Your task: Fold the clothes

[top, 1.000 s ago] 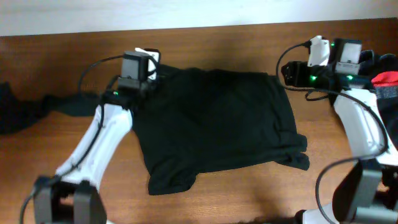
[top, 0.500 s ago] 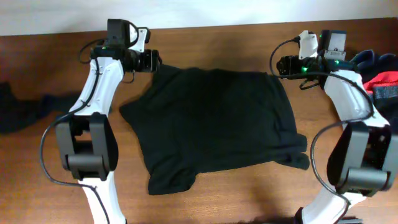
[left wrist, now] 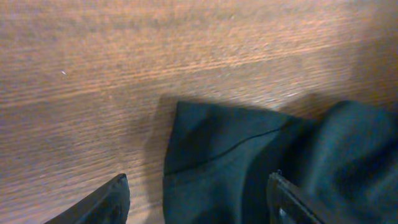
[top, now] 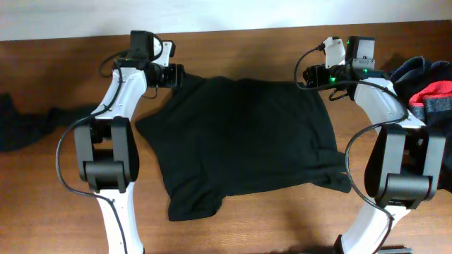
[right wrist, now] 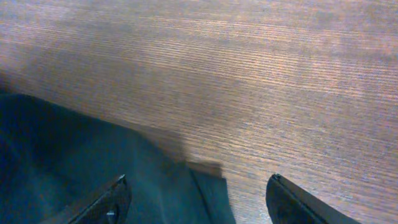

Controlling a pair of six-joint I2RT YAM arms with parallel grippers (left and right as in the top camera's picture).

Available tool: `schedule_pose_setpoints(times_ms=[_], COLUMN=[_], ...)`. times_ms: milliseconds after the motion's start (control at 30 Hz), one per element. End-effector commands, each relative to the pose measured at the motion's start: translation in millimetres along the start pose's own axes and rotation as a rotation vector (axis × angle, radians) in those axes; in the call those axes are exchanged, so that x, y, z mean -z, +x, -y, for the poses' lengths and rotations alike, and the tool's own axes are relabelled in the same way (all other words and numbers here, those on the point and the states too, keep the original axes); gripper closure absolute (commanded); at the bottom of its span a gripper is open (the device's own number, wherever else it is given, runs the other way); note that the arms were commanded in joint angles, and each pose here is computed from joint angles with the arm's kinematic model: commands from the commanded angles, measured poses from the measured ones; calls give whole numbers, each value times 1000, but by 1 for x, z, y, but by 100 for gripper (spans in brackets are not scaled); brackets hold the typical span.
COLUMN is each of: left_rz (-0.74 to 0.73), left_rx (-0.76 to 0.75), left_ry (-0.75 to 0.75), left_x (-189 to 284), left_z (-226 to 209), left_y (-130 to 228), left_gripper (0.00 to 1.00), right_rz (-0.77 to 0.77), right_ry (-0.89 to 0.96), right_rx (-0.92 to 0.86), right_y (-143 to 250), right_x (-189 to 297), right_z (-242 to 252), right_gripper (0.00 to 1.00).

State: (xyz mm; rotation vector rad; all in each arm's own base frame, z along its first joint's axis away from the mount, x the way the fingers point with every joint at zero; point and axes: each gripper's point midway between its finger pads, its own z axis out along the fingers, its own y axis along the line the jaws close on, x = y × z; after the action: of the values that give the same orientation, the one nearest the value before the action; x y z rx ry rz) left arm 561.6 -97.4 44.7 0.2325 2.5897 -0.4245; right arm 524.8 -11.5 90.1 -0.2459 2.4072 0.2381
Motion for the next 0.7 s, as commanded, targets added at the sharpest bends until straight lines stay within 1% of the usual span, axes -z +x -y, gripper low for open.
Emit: schedule_pose_setpoints(times_ms=[0,133,233,300,400,667], left_rz=[2,-3,-5,-6,-7,-15], left_rx=[-32,-44,-55,-63,-66,-64], left_ry=[20,27,32,31,32,23], left_x=[-8,-10,-12,-13,-13,-18], left_z=[6,13,20,22,23,20], left_y=[-1,0,0,0,1,4], left_gripper=[30,30,32,39,55,55], right_rz=[10,-12,-41,-49,-52,-57], right_ry=[16,9,-8,-19,-20,-21], right_rx=[44,41,30,27,26,24], right_y=[-6,3,14,17,18,19], right_x=[-3,-14,-23,-24,-24,-25], right_z=[2,3,2,0,0,0], right_gripper=[26,26,26,26,26,26])
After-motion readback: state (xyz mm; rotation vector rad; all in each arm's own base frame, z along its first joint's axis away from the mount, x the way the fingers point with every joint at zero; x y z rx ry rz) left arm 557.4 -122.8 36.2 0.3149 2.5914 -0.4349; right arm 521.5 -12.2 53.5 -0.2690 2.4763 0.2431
